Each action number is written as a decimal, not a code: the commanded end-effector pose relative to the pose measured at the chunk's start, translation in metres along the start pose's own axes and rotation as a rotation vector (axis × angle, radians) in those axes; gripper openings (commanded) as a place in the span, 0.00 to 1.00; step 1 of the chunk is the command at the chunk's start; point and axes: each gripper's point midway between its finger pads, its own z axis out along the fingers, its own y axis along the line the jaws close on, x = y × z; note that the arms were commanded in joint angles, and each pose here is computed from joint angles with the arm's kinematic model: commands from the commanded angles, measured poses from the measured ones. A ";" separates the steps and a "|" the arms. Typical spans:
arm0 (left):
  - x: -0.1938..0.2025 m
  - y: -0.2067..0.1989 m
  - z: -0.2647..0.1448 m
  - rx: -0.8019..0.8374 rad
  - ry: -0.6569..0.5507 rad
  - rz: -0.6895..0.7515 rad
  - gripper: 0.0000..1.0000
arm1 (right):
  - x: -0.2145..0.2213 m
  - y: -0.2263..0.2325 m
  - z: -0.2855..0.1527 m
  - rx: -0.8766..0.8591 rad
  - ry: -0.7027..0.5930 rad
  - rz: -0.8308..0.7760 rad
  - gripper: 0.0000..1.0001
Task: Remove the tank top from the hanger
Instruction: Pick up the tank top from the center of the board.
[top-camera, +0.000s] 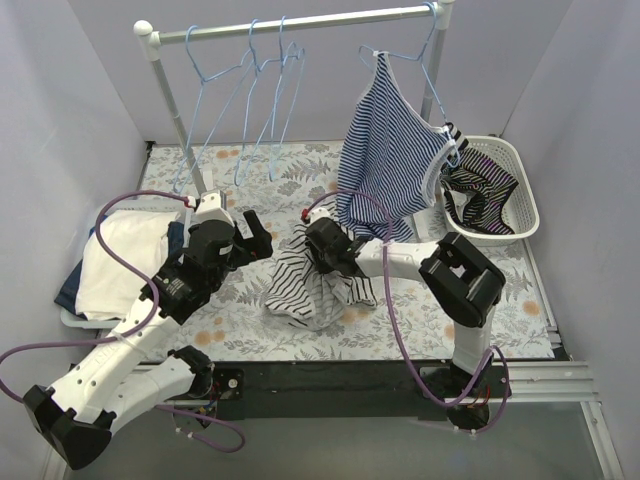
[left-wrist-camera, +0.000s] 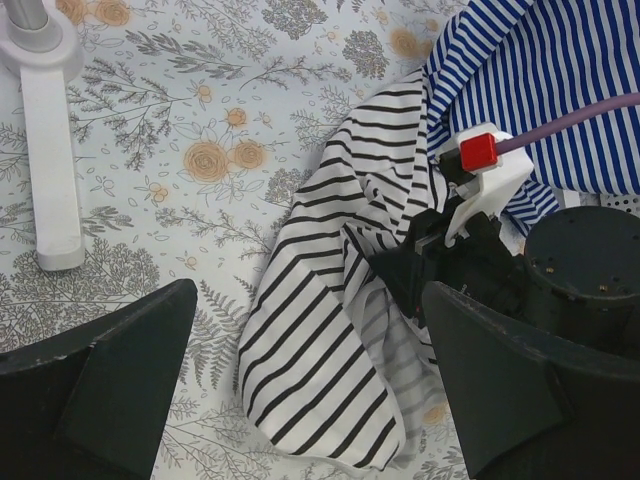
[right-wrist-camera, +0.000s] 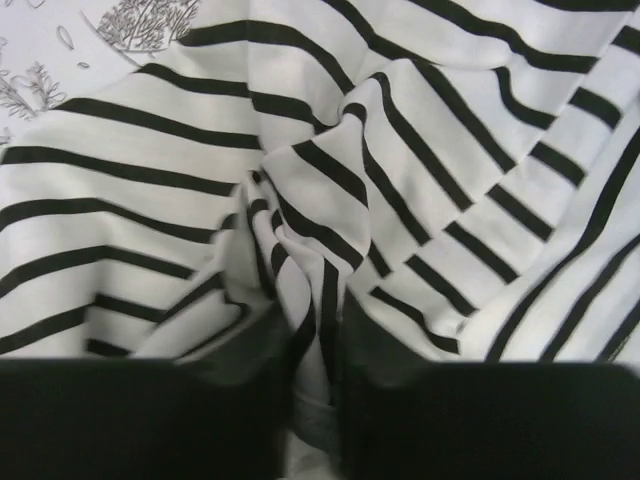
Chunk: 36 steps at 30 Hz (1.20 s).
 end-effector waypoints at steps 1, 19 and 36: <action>-0.006 -0.002 0.000 0.004 -0.020 0.002 0.98 | 0.027 0.011 -0.016 -0.034 0.069 -0.012 0.09; -0.001 -0.005 0.002 0.022 -0.001 0.003 0.98 | -0.084 -0.029 -0.210 0.074 -0.418 0.093 0.01; 0.010 -0.026 0.011 0.102 0.078 0.049 0.98 | 0.046 -0.197 -0.262 0.677 -0.389 0.587 0.01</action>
